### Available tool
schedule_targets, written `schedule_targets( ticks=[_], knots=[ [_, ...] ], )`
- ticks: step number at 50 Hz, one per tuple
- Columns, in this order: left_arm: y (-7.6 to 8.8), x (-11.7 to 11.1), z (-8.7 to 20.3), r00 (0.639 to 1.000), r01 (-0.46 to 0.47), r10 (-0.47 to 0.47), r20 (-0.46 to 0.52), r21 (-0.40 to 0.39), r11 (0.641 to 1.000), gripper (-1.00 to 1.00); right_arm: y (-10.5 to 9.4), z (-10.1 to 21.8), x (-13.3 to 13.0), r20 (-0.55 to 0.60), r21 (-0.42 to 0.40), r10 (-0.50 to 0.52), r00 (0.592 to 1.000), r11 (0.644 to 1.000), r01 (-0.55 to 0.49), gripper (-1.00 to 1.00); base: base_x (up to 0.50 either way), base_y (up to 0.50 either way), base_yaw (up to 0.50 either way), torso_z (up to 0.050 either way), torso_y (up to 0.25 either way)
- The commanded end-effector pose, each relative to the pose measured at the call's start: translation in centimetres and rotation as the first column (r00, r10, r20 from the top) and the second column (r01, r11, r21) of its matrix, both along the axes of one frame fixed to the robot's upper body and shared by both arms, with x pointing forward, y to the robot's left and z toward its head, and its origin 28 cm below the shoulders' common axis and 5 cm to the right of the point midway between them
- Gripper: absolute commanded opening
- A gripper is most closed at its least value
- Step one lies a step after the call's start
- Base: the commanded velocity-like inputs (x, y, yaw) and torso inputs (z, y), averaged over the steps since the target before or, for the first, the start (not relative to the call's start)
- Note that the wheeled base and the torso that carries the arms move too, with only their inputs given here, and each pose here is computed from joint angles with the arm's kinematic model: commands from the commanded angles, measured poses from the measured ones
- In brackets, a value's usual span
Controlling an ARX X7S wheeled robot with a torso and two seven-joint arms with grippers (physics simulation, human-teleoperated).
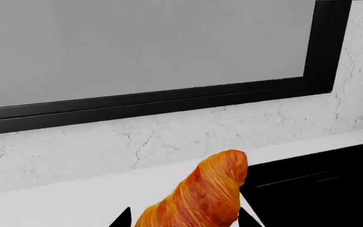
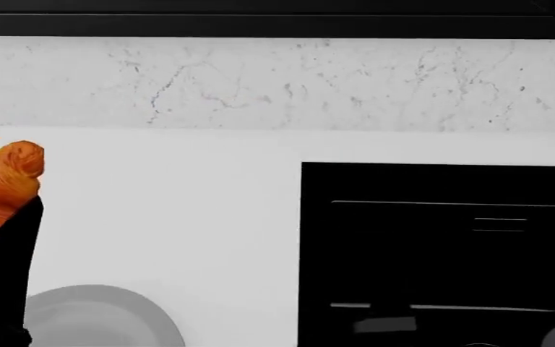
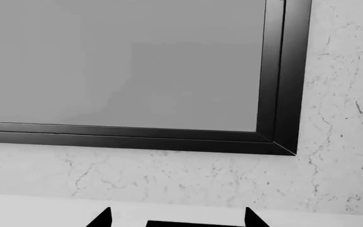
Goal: Place the pastries on the plates.
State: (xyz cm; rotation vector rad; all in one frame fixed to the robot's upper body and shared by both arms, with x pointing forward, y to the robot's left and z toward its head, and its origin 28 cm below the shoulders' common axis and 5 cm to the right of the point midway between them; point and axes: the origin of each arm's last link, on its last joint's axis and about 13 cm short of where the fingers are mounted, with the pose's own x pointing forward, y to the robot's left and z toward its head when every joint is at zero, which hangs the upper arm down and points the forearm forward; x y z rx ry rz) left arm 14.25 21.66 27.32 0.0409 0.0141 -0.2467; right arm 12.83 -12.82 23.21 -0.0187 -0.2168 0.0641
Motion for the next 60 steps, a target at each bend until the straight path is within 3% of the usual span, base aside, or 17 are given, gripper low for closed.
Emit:
schedule_targets(
  ticks=[1,13,21,29,59,60],
  knots=[
    [0.3,0.9,0.9,0.984,0.045,-0.009,-0.178,0.198,0.979,-1.00,0.1,-0.2,0.0,-0.010,-0.005,0.009,1.000,1.000,-0.009,1.00,0.00,0.00,0.00,0.000,0.000],
    [1.7,2.8,3.8,0.938,0.116,0.004,-0.346,0.326,0.938,-1.00,0.6,-0.5,0.0,-0.019,0.013,0.019,1.000,1.000,-0.019,1.00,0.00,0.00,0.00,0.000,0.000],
    [1.8,3.1,2.6,0.906,0.162,0.008,-0.423,0.365,0.917,-1.00,0.7,-0.9,0.1,-0.012,0.027,0.021,1.000,0.999,-0.020,1.00,0.00,0.00,0.00,0.000,0.000],
    [1.4,2.5,2.2,0.884,0.234,0.012,-0.467,0.464,0.854,-1.00,0.7,-1.0,0.0,-0.014,0.031,0.021,1.000,0.999,-0.021,1.00,0.00,0.00,0.00,0.000,0.000],
    [0.9,3.1,-1.3,0.841,0.330,0.016,-0.542,0.536,0.777,-1.00,0.6,-1.2,0.2,-0.013,0.041,0.008,1.000,0.999,-0.007,1.00,0.00,0.00,0.00,0.000,0.000],
    [0.9,3.1,-1.5,0.836,0.336,0.015,-0.548,0.534,0.776,1.00,0.6,-1.2,0.2,-0.012,0.041,0.008,1.000,0.999,-0.007,1.00,0.00,0.00,0.00,0.000,0.000]
  ],
)
